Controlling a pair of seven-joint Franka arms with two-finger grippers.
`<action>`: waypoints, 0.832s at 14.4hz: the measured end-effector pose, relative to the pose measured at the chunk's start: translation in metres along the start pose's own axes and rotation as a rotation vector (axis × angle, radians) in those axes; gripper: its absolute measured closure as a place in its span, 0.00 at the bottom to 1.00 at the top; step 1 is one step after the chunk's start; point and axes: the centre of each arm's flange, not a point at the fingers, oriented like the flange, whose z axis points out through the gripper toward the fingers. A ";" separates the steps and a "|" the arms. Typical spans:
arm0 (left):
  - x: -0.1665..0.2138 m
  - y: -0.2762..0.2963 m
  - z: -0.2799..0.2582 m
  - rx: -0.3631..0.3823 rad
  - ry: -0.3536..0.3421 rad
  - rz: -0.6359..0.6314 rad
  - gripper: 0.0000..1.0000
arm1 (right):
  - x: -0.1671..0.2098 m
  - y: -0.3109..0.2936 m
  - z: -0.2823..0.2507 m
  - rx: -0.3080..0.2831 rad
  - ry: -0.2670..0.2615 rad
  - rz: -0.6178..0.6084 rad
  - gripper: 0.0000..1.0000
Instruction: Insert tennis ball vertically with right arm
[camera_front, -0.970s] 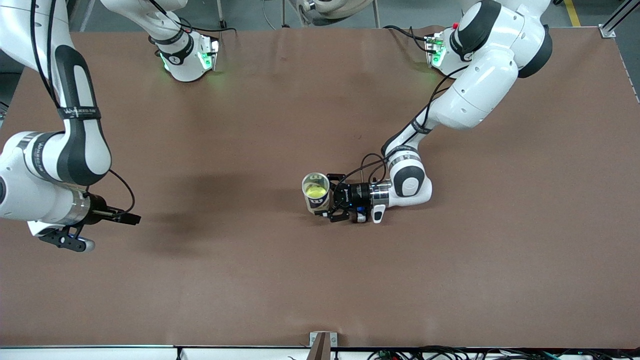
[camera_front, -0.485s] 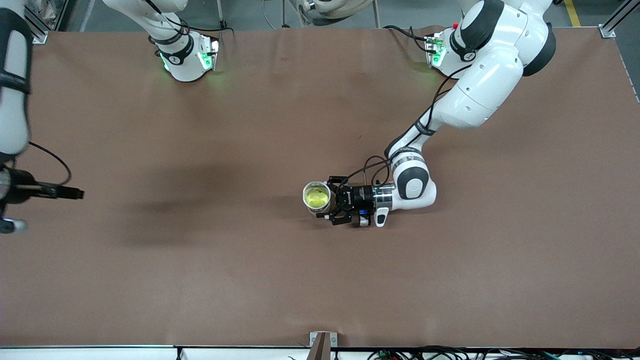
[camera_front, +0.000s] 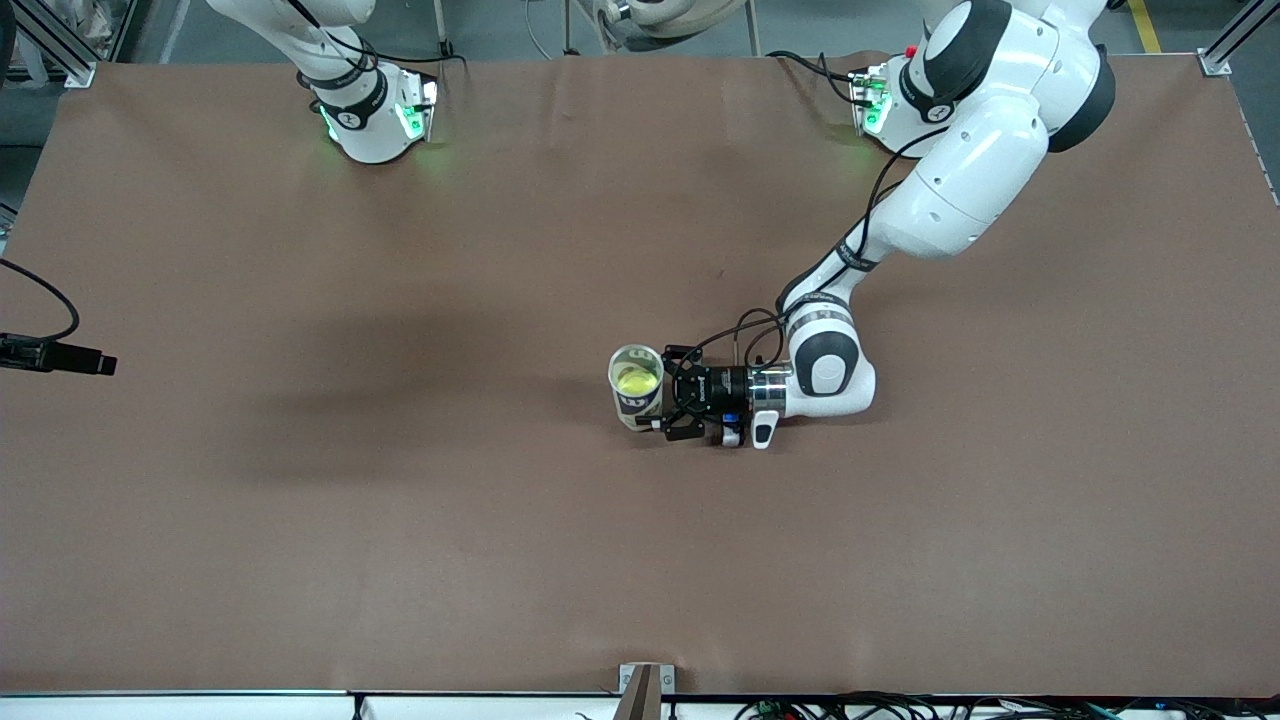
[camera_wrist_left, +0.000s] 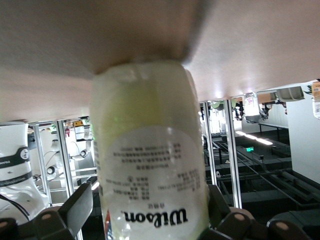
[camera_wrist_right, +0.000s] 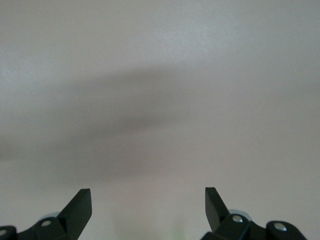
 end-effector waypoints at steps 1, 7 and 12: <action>0.001 -0.001 0.000 0.013 0.006 0.005 0.00 | 0.000 -0.001 -0.003 0.000 0.007 -0.002 0.00; -0.006 0.012 -0.018 0.027 0.028 -0.007 0.00 | -0.012 -0.028 -0.027 -0.002 0.010 -0.044 0.00; -0.014 0.022 -0.030 0.027 0.039 0.009 0.00 | -0.017 -0.032 -0.035 -0.004 0.019 -0.051 0.00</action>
